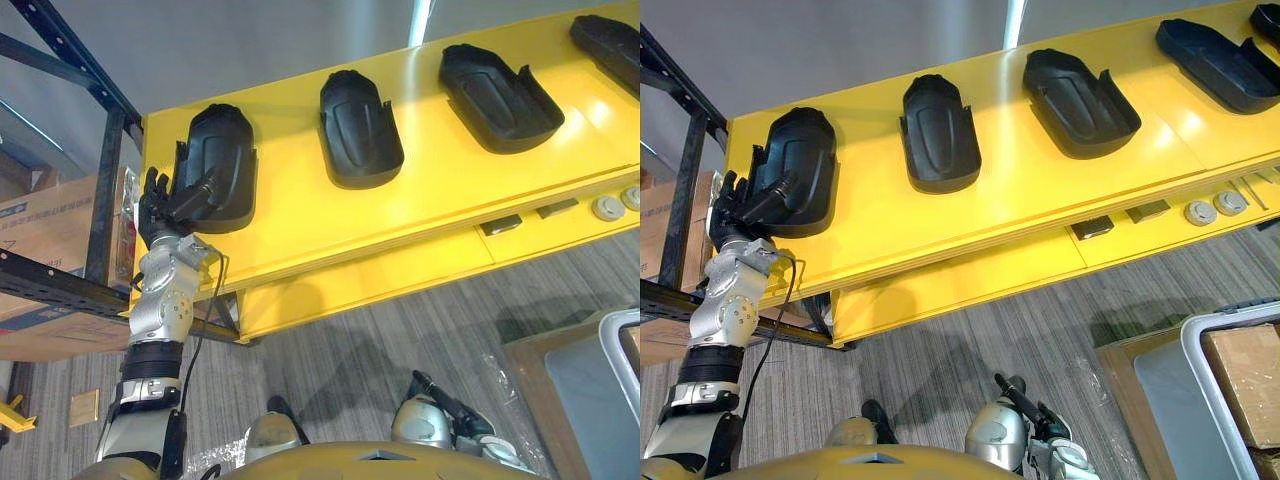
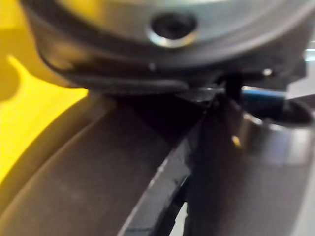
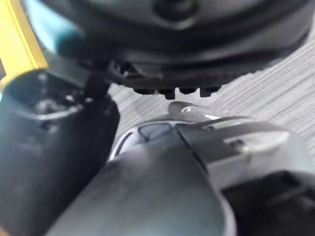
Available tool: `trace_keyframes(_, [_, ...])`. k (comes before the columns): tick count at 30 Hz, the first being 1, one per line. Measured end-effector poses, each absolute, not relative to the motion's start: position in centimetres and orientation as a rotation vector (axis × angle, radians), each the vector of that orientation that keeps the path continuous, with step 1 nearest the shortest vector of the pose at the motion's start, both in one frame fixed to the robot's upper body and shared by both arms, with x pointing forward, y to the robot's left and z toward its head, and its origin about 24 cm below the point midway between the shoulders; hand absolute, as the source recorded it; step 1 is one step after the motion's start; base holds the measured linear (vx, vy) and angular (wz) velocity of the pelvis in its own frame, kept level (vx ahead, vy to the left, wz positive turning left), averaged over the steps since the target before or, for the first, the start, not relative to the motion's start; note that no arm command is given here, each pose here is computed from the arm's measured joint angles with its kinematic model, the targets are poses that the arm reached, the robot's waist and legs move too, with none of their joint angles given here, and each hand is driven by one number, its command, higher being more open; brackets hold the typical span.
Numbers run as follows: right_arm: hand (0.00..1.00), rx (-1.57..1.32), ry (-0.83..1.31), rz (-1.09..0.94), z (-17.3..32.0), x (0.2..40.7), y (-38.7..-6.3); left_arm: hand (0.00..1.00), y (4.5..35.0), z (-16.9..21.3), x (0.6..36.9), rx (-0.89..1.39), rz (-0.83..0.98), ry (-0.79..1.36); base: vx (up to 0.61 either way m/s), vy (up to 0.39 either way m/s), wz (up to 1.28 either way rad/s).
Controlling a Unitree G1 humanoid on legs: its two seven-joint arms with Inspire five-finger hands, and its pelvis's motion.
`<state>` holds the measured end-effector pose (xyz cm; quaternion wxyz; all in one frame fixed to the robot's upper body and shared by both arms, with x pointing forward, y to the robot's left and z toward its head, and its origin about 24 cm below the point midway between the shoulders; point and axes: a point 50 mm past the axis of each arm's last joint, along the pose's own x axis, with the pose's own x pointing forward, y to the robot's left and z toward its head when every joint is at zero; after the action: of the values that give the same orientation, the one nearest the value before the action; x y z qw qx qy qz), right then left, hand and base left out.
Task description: Walk over and take three plastic housings, then place them on the shelf
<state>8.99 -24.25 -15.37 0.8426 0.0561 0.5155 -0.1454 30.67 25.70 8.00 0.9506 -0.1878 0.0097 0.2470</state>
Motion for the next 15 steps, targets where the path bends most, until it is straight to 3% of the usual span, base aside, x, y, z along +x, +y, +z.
trace_keyframes(15, [1.00, 0.158, 1.103, -0.329, -15.6, 8.4, -23.9, 1.00, 25.3, 9.7, 29.2, 0.099, 0.590, 0.019, 0.01, 0.000, 0.02])
